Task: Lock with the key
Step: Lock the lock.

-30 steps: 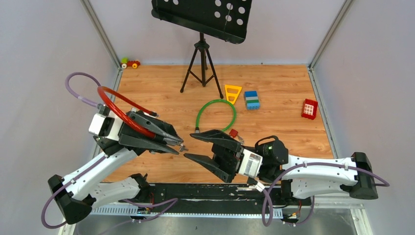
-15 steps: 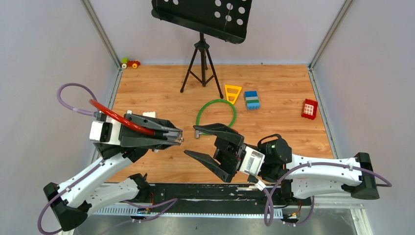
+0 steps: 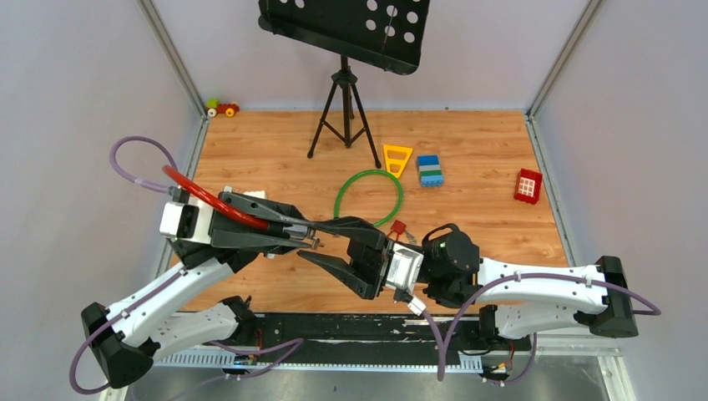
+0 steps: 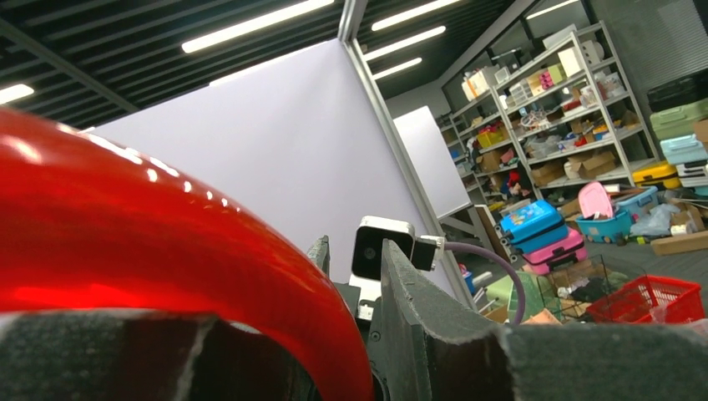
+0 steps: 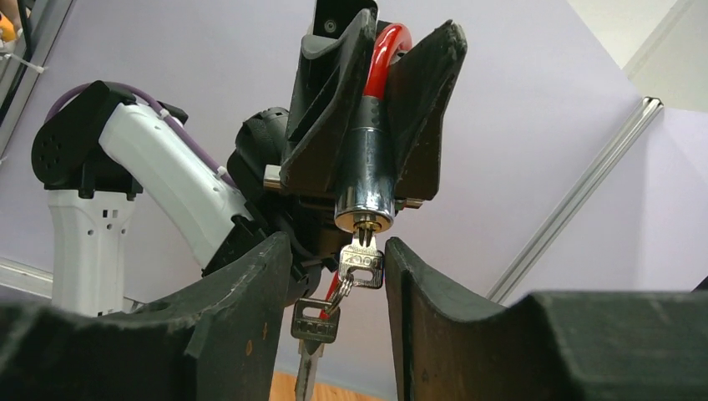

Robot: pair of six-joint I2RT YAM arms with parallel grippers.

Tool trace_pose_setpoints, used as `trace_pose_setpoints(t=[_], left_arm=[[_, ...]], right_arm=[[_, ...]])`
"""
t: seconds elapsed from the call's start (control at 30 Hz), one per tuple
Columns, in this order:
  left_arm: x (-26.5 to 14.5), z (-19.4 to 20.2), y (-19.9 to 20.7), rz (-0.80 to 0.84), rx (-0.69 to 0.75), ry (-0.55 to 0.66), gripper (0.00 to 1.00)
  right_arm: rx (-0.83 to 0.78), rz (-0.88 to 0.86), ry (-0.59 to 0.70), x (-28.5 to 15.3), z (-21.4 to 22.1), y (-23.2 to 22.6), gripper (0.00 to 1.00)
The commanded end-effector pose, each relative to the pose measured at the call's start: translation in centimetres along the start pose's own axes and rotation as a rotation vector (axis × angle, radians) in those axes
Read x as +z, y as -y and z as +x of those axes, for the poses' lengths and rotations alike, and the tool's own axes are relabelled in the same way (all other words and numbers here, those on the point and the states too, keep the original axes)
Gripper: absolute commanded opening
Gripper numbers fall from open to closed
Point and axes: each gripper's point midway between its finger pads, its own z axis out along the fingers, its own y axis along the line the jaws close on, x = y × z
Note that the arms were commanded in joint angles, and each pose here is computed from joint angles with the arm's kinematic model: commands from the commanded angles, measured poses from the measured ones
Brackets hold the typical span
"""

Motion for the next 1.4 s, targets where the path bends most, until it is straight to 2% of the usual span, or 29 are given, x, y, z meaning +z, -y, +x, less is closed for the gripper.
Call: trace_pose_setpoints(t=[0.0, 0.43, 0.57, 0.6, 0.63, 0.7, 0.77, 0.87, 1.03, 1.3, 1.37], left_arm=[[0.4, -1.5, 1.1, 0.039, 0.038, 0.038, 0.0], [0.3, -1.4, 0.9, 0.031, 0.033, 0.037, 0.0], [0.3, -1.2, 0.8, 0.028, 0.025, 0.034, 0.0], [0.3, -1.1, 0.8, 0.027, 0.022, 0.033, 0.0], [0.3, -1.1, 0.8, 0.027, 0.02, 0.032, 0.0], [0.3, -1.1, 0.8, 0.026, 0.018, 0.032, 0.0], [0.3, -1.0, 0.7, 0.023, 0.015, 0.032, 0.0], [0.2, -0.9, 0.6, 0.02, 0.011, 0.031, 0.0], [0.2, -0.9, 0.6, 0.018, 0.01, 0.031, 0.0], [0.2, -0.9, 0.4, 0.014, 0.003, 0.033, 0.0], [0.2, -0.8, 0.4, 0.014, 0.002, 0.031, 0.0]], right_arm=[[-0.005, 0.018, 0.005, 0.2, -0.7, 0.6, 0.43], [-0.131, 0.111, -0.052, -0.6, 1.1, 1.9, 0.22], [-0.161, 0.128, -0.045, -0.7, 1.0, 2.0, 0.19], [-0.165, 0.134, -0.038, -0.8, 0.8, 2.1, 0.19], [-0.171, 0.138, -0.034, -0.8, 0.6, 2.1, 0.24], [-0.18, 0.143, -0.026, -0.9, 0.5, 2.0, 0.41], [-0.194, 0.15, -0.014, -1.0, 0.2, 2.0, 0.47], [-0.216, 0.147, -0.005, -1.0, 0.0, 1.7, 0.47], [-0.257, 0.146, 0.004, -0.9, -0.5, 1.4, 0.41], [-0.316, 0.154, 0.003, -0.7, -0.7, 1.3, 0.41], [-0.327, 0.15, -0.002, -0.5, -0.5, 1.2, 0.37]])
